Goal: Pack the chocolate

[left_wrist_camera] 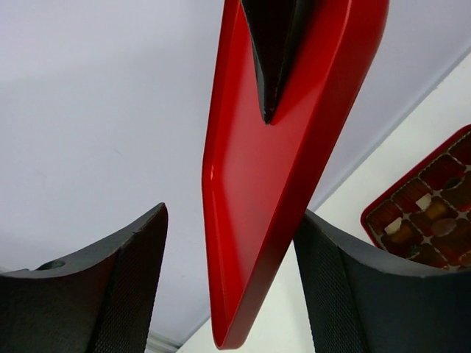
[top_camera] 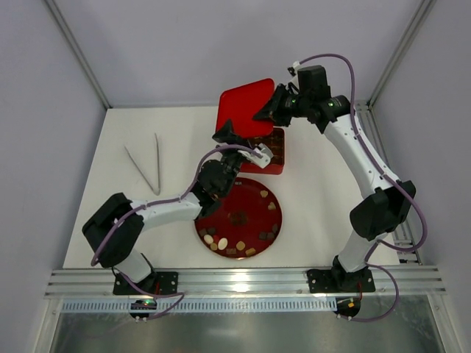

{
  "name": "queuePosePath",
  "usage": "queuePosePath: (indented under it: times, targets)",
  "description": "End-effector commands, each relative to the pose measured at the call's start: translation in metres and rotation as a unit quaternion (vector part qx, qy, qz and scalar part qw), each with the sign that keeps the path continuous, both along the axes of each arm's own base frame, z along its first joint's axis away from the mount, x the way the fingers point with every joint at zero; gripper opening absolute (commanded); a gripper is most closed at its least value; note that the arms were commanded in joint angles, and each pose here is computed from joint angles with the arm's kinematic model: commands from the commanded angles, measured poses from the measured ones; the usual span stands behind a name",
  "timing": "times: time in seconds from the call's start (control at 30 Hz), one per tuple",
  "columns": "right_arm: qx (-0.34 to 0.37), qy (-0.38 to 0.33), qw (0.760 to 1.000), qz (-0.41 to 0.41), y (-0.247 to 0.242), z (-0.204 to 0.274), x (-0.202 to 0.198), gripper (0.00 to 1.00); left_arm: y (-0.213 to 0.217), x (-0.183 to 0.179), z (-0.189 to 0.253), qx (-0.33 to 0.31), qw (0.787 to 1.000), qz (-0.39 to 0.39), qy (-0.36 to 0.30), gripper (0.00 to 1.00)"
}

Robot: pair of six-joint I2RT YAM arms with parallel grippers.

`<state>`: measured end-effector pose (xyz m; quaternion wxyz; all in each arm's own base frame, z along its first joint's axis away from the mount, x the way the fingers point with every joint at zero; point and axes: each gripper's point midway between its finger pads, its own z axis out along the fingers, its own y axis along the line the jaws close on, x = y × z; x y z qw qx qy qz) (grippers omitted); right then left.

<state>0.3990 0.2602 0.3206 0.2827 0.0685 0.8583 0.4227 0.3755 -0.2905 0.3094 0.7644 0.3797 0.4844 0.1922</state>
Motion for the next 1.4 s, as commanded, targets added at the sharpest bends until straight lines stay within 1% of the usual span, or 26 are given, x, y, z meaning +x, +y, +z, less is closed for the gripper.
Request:
queuePosePath:
  times: [0.0,0.17,0.2,0.27,0.37,0.4,0.47,0.5,0.57,0.63,0.67,0.77,0.87,0.9,0.93,0.97,1.0,1.07,1.1,1.13,1.2,1.27,1.3,1.37]
  targets:
    - [0.011,-0.040,0.999,0.013,0.002,0.029,-0.014,0.04,0.006,-0.002,0.049,-0.057,0.995,0.018,-0.086,0.65]
    - [0.011,-0.035,0.999,0.019,0.005,0.023,-0.015,0.04,0.006,0.001,0.054,-0.048,0.991,0.036,-0.118,0.59]
    - [0.010,-0.035,0.999,0.019,0.004,0.022,-0.015,0.04,0.006,0.002,0.054,-0.048,0.991,0.039,-0.120,0.56]
    - [0.009,-0.034,0.999,0.019,0.004,0.020,-0.014,0.04,0.004,0.005,0.050,-0.036,0.991,0.046,-0.123,0.52]
    - [0.009,-0.032,0.999,0.021,0.004,0.019,-0.015,0.04,0.002,0.005,0.050,-0.034,0.989,0.048,-0.134,0.47]
    - [0.009,-0.032,0.999,0.023,0.005,0.019,-0.016,0.04,0.002,0.006,0.051,-0.032,0.989,0.052,-0.135,0.42]
    - [0.010,-0.032,0.999,0.024,0.005,0.020,-0.016,0.04,0.003,0.008,0.052,-0.036,0.988,0.060,-0.139,0.36]
    - [0.011,-0.033,0.999,0.024,0.005,0.020,-0.017,0.04,0.005,0.007,0.057,-0.039,0.986,0.067,-0.147,0.26]
    - [0.010,-0.034,0.999,0.027,0.006,0.020,-0.019,0.04,0.004,0.007,0.058,-0.039,0.985,0.069,-0.155,0.19]
    - [0.009,-0.031,0.999,0.028,0.007,0.018,-0.020,0.04,0.006,0.008,0.063,-0.041,0.982,0.077,-0.165,0.05]
    - [0.009,-0.032,0.999,0.028,0.006,0.018,-0.021,0.04,0.006,0.007,0.065,-0.044,0.981,0.080,-0.169,0.00]
    - [0.008,-0.031,0.999,0.030,0.007,0.016,-0.022,0.05,0.007,0.006,0.070,-0.044,0.978,0.088,-0.182,0.00]
    - [0.006,-0.036,0.999,0.029,0.006,0.016,-0.021,0.09,0.007,0.004,0.073,-0.041,0.978,0.085,-0.188,0.00]
    - [0.006,-0.039,0.999,0.030,0.006,0.017,-0.022,0.11,0.007,0.002,0.074,-0.043,0.977,0.085,-0.190,0.00]
    - [0.006,-0.043,0.999,0.029,0.006,0.018,-0.021,0.18,0.007,0.001,0.075,-0.042,0.977,0.084,-0.191,0.00]
    - [0.004,-0.045,0.999,0.029,0.006,0.018,-0.020,0.23,0.007,0.000,0.075,-0.041,0.977,0.082,-0.192,0.00]
    - [0.003,-0.051,0.998,0.028,0.005,0.020,-0.019,0.25,0.006,-0.001,0.076,-0.044,0.977,0.080,-0.192,0.00]
    - [0.003,-0.061,0.998,0.026,0.005,0.024,-0.017,0.35,0.008,-0.003,0.079,-0.051,0.977,0.077,-0.192,0.00]
    - [0.002,-0.070,0.997,0.025,0.004,0.028,-0.017,0.43,0.008,-0.003,0.078,-0.051,0.978,0.075,-0.190,0.00]
    - [0.001,-0.076,0.997,0.022,0.004,0.029,-0.014,0.47,0.007,-0.005,0.079,-0.054,0.978,0.071,-0.188,0.00]
    - [-0.002,-0.088,0.996,0.016,0.002,0.031,-0.011,0.51,0.008,-0.004,0.077,-0.052,0.979,0.070,-0.182,0.00]
    - [0.002,-0.100,0.995,0.017,0.003,0.034,-0.010,0.59,0.008,-0.004,0.076,-0.053,0.980,0.067,-0.179,0.00]
    - [0.005,-0.104,0.994,0.018,0.003,0.035,-0.010,0.65,0.008,-0.004,0.075,-0.054,0.981,0.068,-0.176,0.00]
    - [0.007,-0.124,0.992,0.014,0.001,0.042,-0.009,0.72,0.009,-0.004,0.076,-0.063,0.981,0.066,-0.169,0.00]
